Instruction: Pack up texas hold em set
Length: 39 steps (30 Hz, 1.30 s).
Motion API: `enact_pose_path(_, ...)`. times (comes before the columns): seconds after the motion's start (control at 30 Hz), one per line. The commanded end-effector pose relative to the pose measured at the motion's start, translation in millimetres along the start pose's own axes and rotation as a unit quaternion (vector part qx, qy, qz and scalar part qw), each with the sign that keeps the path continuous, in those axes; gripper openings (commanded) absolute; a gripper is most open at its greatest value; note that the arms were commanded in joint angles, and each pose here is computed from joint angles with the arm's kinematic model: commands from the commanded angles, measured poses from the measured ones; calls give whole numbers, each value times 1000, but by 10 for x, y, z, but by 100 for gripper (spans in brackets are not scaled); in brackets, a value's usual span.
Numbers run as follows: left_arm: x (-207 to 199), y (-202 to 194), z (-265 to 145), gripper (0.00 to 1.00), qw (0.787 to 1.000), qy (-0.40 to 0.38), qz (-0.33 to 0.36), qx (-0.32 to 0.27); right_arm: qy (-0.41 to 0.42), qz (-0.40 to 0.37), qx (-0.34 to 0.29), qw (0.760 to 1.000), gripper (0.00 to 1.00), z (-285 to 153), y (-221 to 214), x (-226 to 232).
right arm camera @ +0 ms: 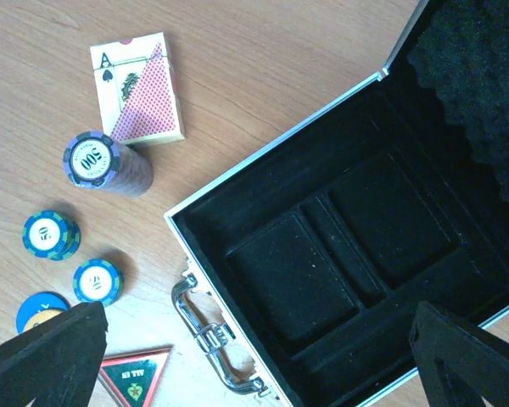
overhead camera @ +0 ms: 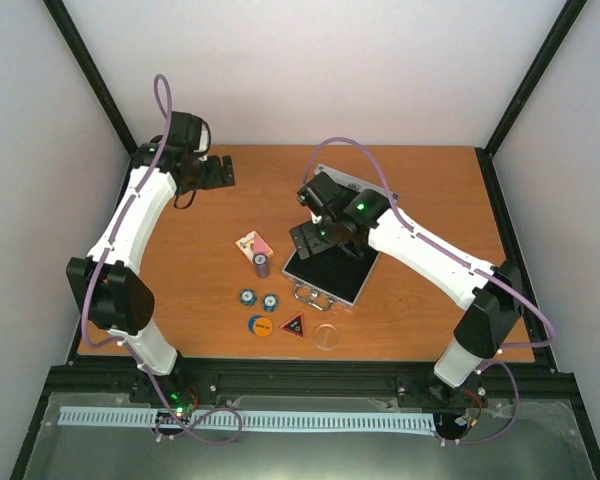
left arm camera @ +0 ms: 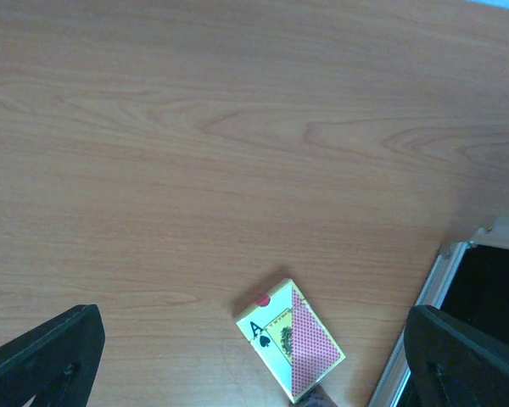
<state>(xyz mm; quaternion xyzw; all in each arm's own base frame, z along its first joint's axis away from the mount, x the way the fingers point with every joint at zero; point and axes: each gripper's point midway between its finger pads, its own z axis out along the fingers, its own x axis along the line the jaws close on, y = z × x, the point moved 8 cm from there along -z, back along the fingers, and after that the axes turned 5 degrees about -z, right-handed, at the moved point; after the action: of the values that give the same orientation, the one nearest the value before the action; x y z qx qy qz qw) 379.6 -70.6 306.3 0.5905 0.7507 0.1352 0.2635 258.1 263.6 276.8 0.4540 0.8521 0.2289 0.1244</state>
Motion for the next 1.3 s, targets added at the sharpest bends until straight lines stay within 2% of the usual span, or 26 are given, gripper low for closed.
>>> enact_pose_path(0.0, -37, 126, -218, 100, 999, -3, 20, -26, -4, -2, -22, 1000, 100, -46, 117, 41)
enact_pose_path(0.23, 3, 59, -272, 100, 999, 1, 26, -28, 26, -10, -25, 999, 100, 27, 160, 115)
enact_pose_path(0.5, -3, 21, -307, 100, 999, -13, 15, -32, 50, -30, 14, 998, 91, 221, 246, 228)
enact_pose_path(0.87, 35, -27, -338, 100, 999, -7, 14, -39, 107, -81, 72, 988, 83, 761, 197, 719)
enact_pose_path(1.0, 12, -65, -311, 100, 999, -24, 9, -29, 128, -89, 74, 985, 76, 885, 250, 851)
enact_pose_path(1.27, 16, -93, -263, 100, 999, -27, 5, -22, 149, -95, 100, 979, 76, 1153, 208, 942)
